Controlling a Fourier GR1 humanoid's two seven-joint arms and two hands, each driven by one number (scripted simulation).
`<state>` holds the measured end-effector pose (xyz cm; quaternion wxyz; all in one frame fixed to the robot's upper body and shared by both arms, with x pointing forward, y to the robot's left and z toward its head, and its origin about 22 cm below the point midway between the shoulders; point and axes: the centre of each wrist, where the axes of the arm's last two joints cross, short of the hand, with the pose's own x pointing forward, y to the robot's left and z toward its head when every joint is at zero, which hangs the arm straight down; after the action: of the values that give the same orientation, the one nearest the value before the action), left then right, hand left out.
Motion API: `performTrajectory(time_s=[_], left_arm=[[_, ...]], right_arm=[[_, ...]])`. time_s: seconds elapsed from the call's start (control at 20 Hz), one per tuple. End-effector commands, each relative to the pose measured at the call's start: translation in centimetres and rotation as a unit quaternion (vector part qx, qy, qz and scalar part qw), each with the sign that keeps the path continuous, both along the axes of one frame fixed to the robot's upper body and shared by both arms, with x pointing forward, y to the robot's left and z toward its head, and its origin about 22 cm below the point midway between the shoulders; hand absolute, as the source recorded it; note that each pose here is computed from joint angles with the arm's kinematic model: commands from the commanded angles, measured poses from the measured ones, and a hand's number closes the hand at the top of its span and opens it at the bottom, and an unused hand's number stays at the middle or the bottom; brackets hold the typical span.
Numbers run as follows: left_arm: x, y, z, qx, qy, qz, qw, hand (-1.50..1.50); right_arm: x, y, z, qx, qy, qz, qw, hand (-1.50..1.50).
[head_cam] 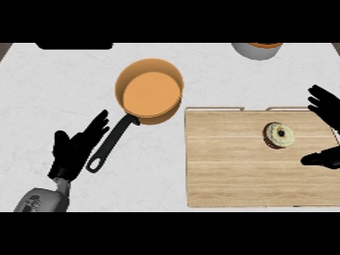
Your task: Pick the cupcake from the tray and place it in the pot
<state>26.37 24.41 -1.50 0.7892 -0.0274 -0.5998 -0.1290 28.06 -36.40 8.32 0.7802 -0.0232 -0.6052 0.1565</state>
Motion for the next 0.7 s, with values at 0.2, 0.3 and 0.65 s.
performTrajectory(time_s=[0.2,0.3,0.65], left_arm=[[0.7,0.0,-0.2,0.002,0.012,0.001,0.9999,0.00],[0.2,-1.3,-0.5,-0.004,0.011,-0.006,0.9999,0.00],[-1.8,0.0,-0.8,0.008,0.008,-0.001,0.9999,0.00]], right_arm=[[-0.2,0.1,-3.0,0.086,0.007,-0.013,0.996,-1.50],[2.6,0.6,-3.9,0.097,0.017,-0.017,0.995,-1.50],[0.9,2.5,-8.9,0.122,0.033,-0.011,0.992,-1.50]])
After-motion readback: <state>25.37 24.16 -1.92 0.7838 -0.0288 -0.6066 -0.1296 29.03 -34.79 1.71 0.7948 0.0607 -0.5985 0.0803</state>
